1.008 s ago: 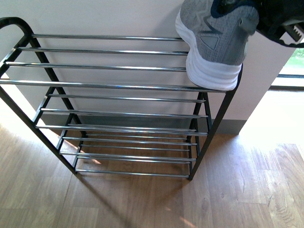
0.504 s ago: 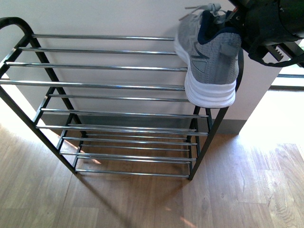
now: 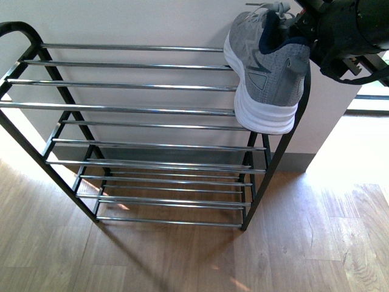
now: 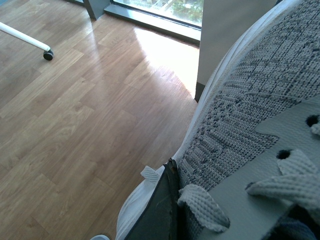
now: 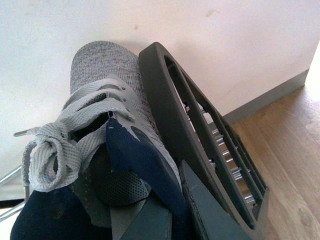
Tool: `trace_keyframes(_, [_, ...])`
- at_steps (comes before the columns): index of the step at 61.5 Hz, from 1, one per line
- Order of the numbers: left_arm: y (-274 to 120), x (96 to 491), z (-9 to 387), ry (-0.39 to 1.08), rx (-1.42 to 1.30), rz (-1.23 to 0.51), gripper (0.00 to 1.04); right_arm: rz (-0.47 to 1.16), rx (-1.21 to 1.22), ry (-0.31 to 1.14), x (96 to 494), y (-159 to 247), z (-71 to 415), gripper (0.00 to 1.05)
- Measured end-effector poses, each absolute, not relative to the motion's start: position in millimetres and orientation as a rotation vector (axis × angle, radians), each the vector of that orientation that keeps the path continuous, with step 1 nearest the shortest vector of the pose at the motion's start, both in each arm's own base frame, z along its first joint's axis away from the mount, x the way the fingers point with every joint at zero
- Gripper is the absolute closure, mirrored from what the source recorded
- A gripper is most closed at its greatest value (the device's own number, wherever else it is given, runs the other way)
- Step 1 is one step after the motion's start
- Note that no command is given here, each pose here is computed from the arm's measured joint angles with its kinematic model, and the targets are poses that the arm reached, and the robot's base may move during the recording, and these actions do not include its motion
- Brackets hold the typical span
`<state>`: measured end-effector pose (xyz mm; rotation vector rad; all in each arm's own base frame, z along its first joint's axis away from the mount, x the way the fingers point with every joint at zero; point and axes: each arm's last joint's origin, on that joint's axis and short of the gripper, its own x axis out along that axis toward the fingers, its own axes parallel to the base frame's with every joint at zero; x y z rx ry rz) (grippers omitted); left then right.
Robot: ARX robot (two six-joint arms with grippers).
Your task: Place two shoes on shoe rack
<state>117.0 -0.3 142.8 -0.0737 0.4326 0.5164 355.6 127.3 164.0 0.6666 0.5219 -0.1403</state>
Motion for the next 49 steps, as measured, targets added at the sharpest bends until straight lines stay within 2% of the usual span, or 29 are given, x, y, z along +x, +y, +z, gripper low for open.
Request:
trace_keyframes(10, [0, 117, 143, 0.433, -0.074, 0.516, 1.03, -0.107, 0.699, 0.529, 347, 123, 188, 0.52])
trace_keyframes(18, [0, 117, 143, 0.433, -0.074, 0.516, 1.03, -0.151, 0.62, 0.581, 334, 108, 209, 0.31])
trace_keyframes(26, [0, 117, 143, 0.433, -0.074, 0.517, 1.03, -0.169, 0.478, 0.485, 324, 87, 230, 0.11])
trace_keyframes(28, [0, 117, 143, 0.433, -0.074, 0.517, 1.03, -0.142, 0.436, 0.438, 324, 84, 231, 0.13])
trace_keyframes(33, [0, 117, 143, 0.433, -0.074, 0.516, 1.03, -0.038, 0.307, 0.196, 312, 73, 230, 0.26])
trace_keyframes(35, [0, 117, 143, 0.433, -0.074, 0.516, 1.03, -0.018, 0.253, 0.153, 307, 70, 228, 0.3])
trace_keyframes(38, [0, 117, 143, 0.433, -0.074, 0.516, 1.03, 0.007, 0.153, 0.068, 291, 63, 218, 0.4])
trace_keyframes(46, [0, 117, 143, 0.432, -0.073, 0.517, 1.03, 0.012, 0.064, 0.004, 267, 49, 211, 0.6])
trace_keyframes(49, [0, 117, 143, 0.433, -0.074, 0.516, 1.03, 0.004, 0.04, -0.002, 253, 41, 207, 0.72])
